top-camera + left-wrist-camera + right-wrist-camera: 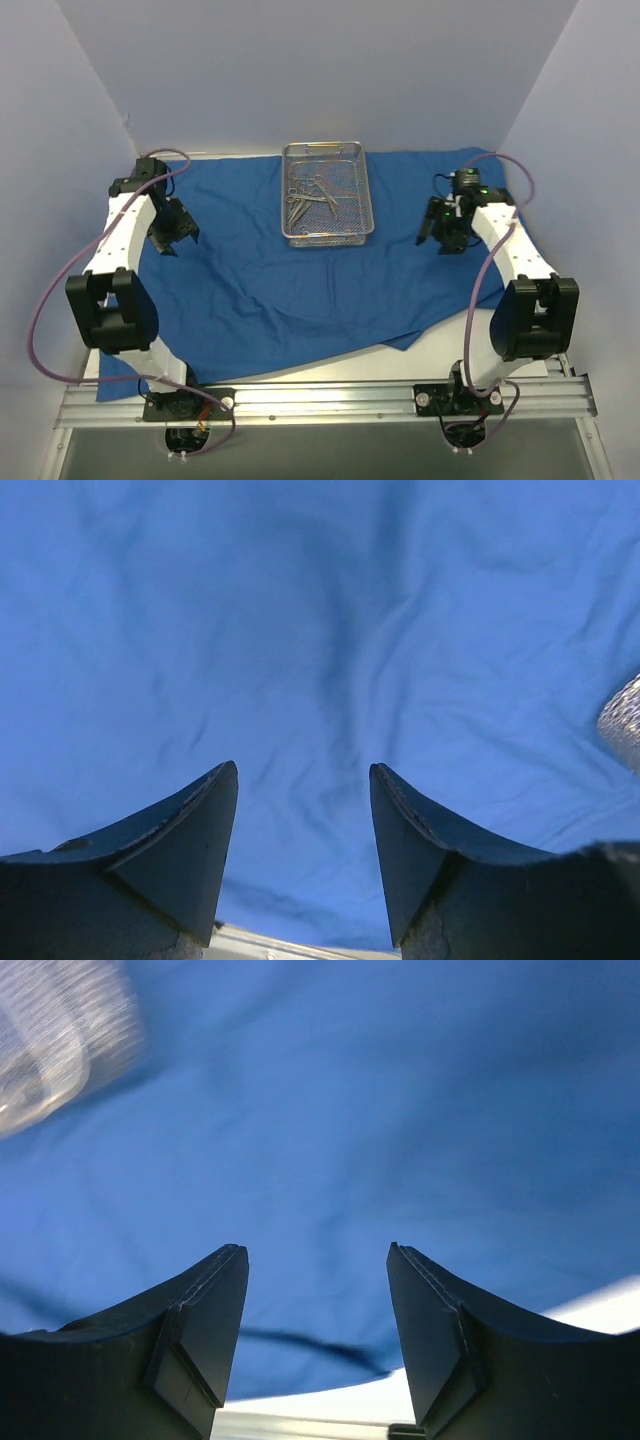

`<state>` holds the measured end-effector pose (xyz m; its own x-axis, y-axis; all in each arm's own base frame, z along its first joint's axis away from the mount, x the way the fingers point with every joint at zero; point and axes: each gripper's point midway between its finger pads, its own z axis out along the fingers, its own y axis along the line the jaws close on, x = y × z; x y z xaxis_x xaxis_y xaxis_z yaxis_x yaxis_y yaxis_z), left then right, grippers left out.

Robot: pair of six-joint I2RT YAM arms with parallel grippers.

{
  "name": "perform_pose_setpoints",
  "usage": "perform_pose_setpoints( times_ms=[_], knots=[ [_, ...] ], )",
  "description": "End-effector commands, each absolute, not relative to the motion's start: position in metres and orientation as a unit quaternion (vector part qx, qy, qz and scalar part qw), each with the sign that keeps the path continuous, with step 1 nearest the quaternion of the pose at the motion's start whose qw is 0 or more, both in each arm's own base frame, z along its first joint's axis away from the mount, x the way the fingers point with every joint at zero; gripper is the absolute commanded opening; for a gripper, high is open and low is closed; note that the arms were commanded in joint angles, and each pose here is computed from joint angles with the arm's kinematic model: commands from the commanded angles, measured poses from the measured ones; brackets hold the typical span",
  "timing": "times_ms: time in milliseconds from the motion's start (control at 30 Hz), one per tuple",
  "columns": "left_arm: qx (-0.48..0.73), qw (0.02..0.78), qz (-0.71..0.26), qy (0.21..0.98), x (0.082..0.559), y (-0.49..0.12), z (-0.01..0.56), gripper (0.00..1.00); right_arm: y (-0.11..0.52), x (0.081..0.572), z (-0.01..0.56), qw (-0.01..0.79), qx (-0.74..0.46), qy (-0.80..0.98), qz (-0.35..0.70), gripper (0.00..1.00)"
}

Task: Open and lay out the surgical kit
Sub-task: Smooth out the surgical kit at the center of the board.

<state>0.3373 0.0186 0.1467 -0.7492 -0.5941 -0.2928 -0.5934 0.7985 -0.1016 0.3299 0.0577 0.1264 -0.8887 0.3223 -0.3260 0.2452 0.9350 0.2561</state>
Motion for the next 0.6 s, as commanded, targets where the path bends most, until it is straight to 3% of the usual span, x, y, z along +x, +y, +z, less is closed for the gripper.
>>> perform_pose_setpoints(
  times_ms=[0,233,567],
  knots=[
    [-0.257,0.190,-0.036,0.947,0.378,0.010,0.152,0.64,-0.014,0.310,0.128,0.184,0.241,0.952,0.036,0.59],
    [-0.194,0.171,-0.054,0.964,0.392,-0.021,0.120,0.64,-0.088,0.270,0.106,0.159,0.363,0.918,-0.013,0.59],
    [-0.162,0.142,-0.087,0.973,0.379,-0.048,0.097,0.64,-0.135,0.228,0.082,0.111,0.434,0.892,-0.055,0.62]
  ],
)
